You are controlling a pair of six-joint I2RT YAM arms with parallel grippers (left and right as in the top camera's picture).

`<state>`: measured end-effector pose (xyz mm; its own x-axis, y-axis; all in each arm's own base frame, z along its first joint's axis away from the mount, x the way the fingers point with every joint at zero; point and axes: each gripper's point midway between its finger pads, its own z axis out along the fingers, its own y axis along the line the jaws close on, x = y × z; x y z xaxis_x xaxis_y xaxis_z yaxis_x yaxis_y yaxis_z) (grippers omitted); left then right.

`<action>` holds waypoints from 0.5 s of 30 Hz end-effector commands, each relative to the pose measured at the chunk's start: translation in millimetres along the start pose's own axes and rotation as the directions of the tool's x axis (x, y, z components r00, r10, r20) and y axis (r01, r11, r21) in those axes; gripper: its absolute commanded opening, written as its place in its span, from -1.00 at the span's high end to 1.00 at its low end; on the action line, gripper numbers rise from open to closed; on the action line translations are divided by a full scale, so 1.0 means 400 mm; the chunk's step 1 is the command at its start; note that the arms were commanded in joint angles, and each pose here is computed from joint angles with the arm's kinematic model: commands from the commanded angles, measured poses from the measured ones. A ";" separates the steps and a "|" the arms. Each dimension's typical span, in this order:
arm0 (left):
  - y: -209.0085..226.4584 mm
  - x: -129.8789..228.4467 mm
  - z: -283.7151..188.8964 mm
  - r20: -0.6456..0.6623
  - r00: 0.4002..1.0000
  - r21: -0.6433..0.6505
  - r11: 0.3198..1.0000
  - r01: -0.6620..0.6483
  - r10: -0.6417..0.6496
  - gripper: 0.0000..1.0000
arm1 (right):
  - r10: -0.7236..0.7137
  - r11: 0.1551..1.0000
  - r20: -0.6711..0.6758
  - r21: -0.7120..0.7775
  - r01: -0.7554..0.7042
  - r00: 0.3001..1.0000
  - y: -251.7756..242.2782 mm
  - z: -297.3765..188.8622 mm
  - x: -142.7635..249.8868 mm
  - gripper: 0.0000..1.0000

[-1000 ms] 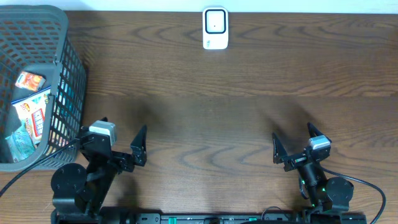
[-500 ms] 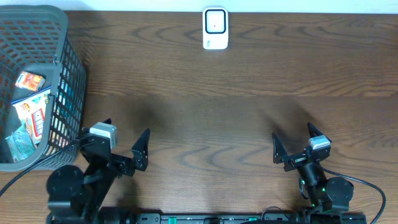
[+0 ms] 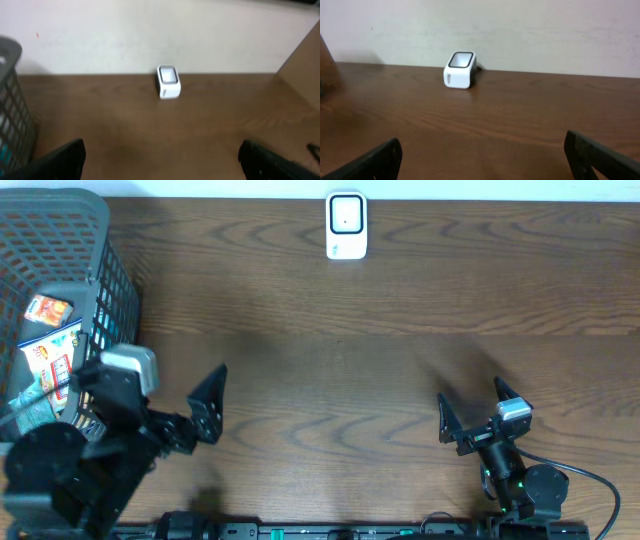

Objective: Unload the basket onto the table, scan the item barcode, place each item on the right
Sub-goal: 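Move the left gripper up and into the grey basket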

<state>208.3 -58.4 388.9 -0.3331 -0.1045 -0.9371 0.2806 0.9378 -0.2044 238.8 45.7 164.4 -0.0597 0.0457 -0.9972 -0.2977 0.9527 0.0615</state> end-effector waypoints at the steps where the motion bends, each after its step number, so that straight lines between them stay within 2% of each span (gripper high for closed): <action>1: 0.012 -0.080 -0.005 0.039 0.999 -0.047 0.999 0.011 -0.009 -0.96 | -0.007 1.000 -0.002 0.001 0.007 1.000 0.001 0.000 0.002 -0.99; 5: 0.099 -0.180 0.007 0.077 0.997 -0.252 0.967 0.041 -0.023 -0.96 | -0.007 1.000 -0.002 0.001 0.007 1.000 0.001 0.000 0.002 -0.98; 8: 0.194 -0.245 0.000 0.081 0.997 -0.469 0.881 0.055 -0.020 -0.96 | -0.007 1.000 -0.002 0.001 0.007 1.000 0.001 0.000 0.002 -0.98; 11: 0.286 -0.291 -0.015 0.112 0.992 -0.646 0.754 0.119 -0.061 -0.95 | -0.007 1.000 -0.002 0.001 0.007 1.000 0.001 0.000 0.002 -0.99; 13: 0.363 -0.306 -0.038 0.189 0.974 -0.751 0.621 0.225 -0.123 -0.95 | -0.007 1.000 -0.002 0.001 0.007 1.000 0.001 0.000 0.002 -0.99; 15: 0.427 -0.295 -0.051 0.266 0.945 -0.792 0.515 0.327 -0.191 -0.96 | -0.007 1.000 -0.002 0.001 0.007 1.000 0.001 0.000 0.002 -0.99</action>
<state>289.3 66.8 469.9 -0.2670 -0.2514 -0.9303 -0.4127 0.9022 -0.1254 238.8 45.7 164.4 -0.0597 0.0457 -0.9972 -0.2974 0.9528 0.0615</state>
